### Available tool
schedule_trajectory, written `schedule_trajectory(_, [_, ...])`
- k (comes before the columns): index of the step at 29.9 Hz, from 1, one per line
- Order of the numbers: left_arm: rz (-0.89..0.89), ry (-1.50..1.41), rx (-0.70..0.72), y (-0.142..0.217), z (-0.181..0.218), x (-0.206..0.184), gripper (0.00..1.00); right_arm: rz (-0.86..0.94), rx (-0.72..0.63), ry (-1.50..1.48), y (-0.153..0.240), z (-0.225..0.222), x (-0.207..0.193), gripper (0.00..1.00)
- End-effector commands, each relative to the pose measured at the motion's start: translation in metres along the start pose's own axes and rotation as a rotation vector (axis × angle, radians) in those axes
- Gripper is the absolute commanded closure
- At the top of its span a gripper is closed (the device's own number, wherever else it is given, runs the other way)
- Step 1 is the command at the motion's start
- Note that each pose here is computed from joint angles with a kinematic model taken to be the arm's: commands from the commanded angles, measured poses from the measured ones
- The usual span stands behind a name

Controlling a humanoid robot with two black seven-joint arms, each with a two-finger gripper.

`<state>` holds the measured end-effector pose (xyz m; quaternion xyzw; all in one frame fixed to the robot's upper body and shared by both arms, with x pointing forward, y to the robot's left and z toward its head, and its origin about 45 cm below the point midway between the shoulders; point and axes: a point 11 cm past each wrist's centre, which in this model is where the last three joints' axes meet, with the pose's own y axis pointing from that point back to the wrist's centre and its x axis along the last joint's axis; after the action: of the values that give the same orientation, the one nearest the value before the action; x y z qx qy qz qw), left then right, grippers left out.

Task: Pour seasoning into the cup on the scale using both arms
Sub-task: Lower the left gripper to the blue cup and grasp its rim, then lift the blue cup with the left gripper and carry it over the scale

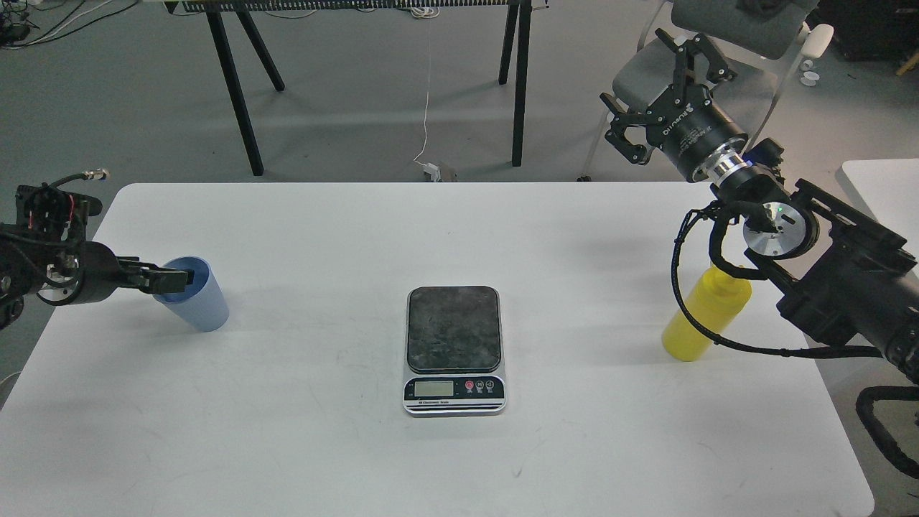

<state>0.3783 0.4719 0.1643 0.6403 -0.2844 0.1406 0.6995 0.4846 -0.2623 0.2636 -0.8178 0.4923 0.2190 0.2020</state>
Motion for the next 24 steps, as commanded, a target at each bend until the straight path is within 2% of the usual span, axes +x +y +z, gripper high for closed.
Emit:
schedule_trajectory(1, [-0.006, -0.003, 0.0, -0.002, 0.001, -0.002, 0.06, 0.0, 0.0, 0.0, 0.0, 0.0, 0.0, 0.01])
schedule_trajectory(2, [-0.005, -0.003, 0.0, -0.002, 0.001, -0.002, 0.1, 0.0, -0.001, 0.0, 0.0, 0.0, 0.0, 0.01])
schedule_trajectory(7, [-0.012, -0.009, 0.003, -0.003, 0.0, -0.006, 0.4, -0.001, 0.0, -0.001, 0.0, 0.001, 0.0, 0.01])
schedule_trajectory(9, [-0.007, -0.022, 0.005, -0.003, -0.001, -0.009, 0.55, -0.001, -0.002, -0.003, 0.0, 0.002, 0.0, 0.01])
schedule_trajectory(12, [-0.066, -0.12, 0.033, -0.003, -0.006, -0.021, 0.84, -0.001, -0.001, -0.002, 0.0, 0.001, -0.001, 0.01])
schedule_trajectory(13, [-0.066, -0.138, 0.038, -0.002, -0.007, -0.021, 0.9, 0.0, -0.001, -0.002, 0.0, 0.001, 0.0, 0.01])
schedule_trajectory(24, [-0.035, -0.114, 0.037, 0.0, -0.007, -0.009, 0.96, -0.006, -0.003, -0.005, -0.001, 0.002, -0.002, 0.01])
